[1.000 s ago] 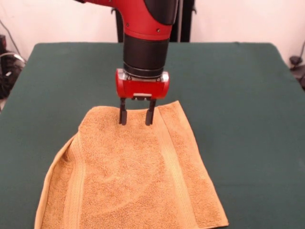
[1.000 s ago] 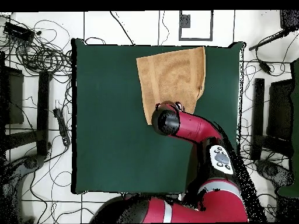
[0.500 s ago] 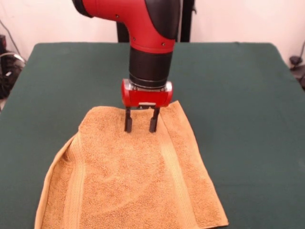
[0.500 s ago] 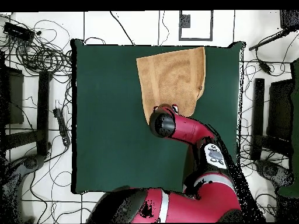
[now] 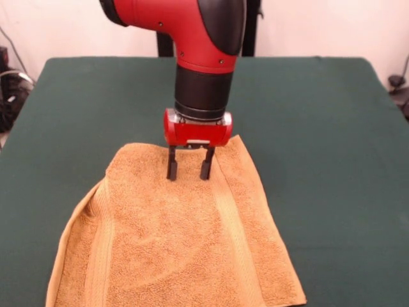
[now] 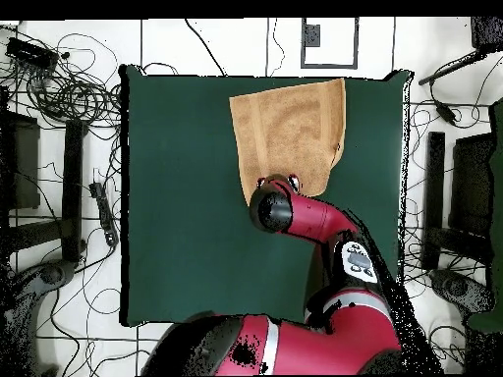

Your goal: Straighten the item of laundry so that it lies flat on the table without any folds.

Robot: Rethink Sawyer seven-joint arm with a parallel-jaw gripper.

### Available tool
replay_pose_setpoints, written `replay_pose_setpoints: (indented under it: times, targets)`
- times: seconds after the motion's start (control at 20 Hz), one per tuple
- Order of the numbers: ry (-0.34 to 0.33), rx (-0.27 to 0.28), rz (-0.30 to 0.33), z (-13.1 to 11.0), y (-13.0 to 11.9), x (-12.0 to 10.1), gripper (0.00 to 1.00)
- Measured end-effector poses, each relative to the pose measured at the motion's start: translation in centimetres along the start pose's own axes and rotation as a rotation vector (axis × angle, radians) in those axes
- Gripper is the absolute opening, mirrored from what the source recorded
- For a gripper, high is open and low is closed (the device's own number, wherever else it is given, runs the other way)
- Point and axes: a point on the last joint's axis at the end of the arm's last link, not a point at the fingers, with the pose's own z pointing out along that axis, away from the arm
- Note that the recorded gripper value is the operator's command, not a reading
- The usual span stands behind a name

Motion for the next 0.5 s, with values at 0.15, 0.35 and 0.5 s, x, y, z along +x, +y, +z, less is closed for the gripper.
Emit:
replay_pose_setpoints:
  times: [0.15, 0.35, 0.5]
  targets:
    - [0.000, 0.001, -0.001, -0.01, 0.01, 0.01, 1.00]
    - [-0.001, 0.005, -0.006, -0.04, 0.07, 0.03, 1.00]
    - [-0.001, 0.009, -0.009, -0.08, 0.14, 0.06, 1.00]
